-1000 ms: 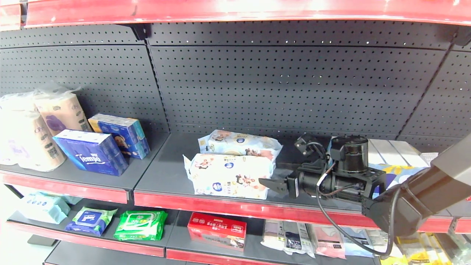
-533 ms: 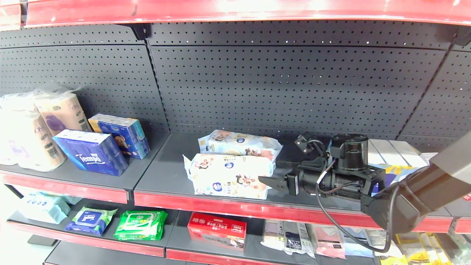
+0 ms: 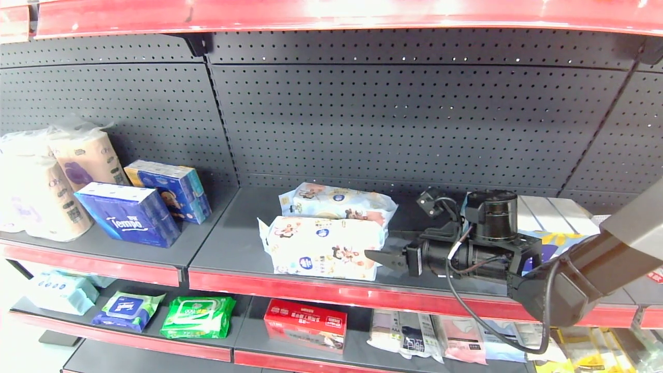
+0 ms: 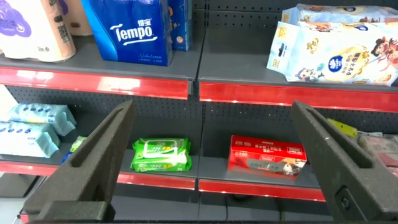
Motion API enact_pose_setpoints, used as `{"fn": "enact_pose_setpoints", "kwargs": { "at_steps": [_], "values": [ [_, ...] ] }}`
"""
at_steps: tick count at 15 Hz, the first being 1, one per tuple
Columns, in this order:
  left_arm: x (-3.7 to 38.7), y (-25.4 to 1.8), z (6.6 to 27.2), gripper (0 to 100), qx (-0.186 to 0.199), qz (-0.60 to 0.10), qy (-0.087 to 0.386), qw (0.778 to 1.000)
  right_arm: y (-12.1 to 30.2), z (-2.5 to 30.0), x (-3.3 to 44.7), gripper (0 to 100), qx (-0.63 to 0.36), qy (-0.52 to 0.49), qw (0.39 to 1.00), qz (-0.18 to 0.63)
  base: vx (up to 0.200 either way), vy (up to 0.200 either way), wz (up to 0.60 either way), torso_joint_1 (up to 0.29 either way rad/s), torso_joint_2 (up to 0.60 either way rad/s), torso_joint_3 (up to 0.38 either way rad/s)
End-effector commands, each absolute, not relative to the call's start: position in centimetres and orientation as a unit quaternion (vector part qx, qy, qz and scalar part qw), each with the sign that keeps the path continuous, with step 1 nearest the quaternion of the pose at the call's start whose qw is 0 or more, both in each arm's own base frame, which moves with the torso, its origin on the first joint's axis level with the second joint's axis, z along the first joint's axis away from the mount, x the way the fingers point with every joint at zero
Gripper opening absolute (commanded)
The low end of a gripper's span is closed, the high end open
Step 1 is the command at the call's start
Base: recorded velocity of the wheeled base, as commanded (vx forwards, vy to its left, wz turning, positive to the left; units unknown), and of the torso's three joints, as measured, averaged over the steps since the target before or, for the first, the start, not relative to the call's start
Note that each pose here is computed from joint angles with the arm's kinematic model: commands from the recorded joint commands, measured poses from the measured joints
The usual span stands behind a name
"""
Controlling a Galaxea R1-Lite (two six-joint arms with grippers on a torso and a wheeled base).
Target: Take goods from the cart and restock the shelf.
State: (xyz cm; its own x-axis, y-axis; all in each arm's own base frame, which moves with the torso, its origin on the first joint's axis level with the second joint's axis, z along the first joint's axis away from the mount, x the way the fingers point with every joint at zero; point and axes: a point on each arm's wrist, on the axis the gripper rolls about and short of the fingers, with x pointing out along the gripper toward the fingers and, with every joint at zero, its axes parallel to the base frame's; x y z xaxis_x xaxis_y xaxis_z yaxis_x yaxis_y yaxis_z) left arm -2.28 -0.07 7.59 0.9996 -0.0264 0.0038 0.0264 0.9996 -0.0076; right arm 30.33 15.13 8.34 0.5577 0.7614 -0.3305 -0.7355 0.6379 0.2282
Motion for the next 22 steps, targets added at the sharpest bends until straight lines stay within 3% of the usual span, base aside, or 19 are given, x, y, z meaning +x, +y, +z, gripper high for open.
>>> {"fn": "enact_pose_setpoints", "kwargs": {
  "at_steps": [1, 22],
  "values": [
    [-2.3, -0.1, 7.6, 100, -0.004, -0.013, -0.001, 1.0, 15.2, 8.3, 30.4, 100, 0.04, 0.208, 0.88, 0.425, 0.0, 0.0, 0.0, 0.0, 0.0, 0.0],
    [-2.3, -0.1, 7.6, 100, -0.004, -0.013, -0.002, 1.0, 16.8, 7.2, 31.5, 100, 0.066, 0.225, 0.867, 0.44, 0.0, 0.0, 0.0, 0.0, 0.0, 0.0]
  ]
}}
